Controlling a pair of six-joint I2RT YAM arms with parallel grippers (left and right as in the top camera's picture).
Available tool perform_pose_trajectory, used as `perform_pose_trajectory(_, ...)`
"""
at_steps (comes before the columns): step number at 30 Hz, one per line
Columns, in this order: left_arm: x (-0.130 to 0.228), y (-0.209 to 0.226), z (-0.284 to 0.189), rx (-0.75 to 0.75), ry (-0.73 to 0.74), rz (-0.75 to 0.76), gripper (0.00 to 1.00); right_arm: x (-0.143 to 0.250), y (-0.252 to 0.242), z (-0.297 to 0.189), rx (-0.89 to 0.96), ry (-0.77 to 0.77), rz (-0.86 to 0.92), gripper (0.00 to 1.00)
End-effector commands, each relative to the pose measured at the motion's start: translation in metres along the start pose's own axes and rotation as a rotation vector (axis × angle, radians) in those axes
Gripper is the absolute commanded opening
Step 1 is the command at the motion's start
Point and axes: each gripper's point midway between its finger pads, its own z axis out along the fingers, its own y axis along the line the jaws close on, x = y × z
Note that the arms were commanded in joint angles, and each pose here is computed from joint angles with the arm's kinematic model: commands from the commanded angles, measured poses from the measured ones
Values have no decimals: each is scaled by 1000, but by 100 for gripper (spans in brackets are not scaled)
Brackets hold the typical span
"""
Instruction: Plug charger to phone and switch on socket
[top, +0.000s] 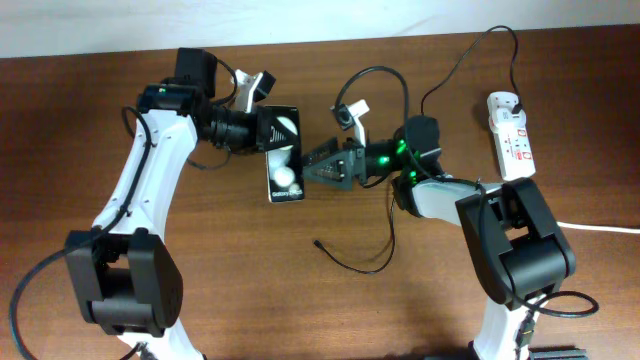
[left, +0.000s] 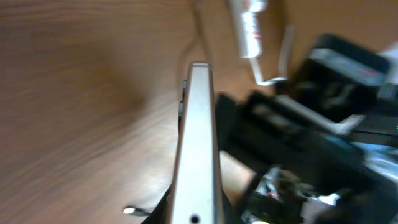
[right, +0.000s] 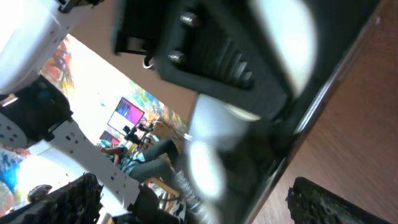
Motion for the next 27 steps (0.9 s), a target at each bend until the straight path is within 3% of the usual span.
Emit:
perform_pose_trajectory(1, 0, 56, -19, -395, -28, -82, 1, 7, -12, -16, 8, 27, 32, 99)
perform_pose_trajectory(3, 6, 74, -19, -524, -27, -136, 1, 15, -38, -19, 84, -1, 136, 99)
perform_pose_trajectory(4, 12, 83, -16, -611, -24, -158, 0, 30, -72, -23, 218, -28, 236, 99)
perform_pose_trajectory(9, 43, 105, 13, -880, -18, -211, 1, 89, -125, -28, 545, 56, 358, 99)
perform_pose_trajectory(17, 89, 138, 54, -891, 27, -213, 4, 123, -166, -69, 902, 115, 388, 99)
perform_pose_trajectory(19, 89, 138, 54, -890, 24, -212, 8, 123, -168, -71, 917, 114, 387, 99)
perform_pose_trajectory(20, 89, 138, 54, -890, 25, -212, 16, 123, -168, -71, 917, 115, 387, 99)
perform_pose_trajectory(27, 94, 138, 54, -892, 44, -221, 19, 124, -168, -72, 918, 116, 391, 99)
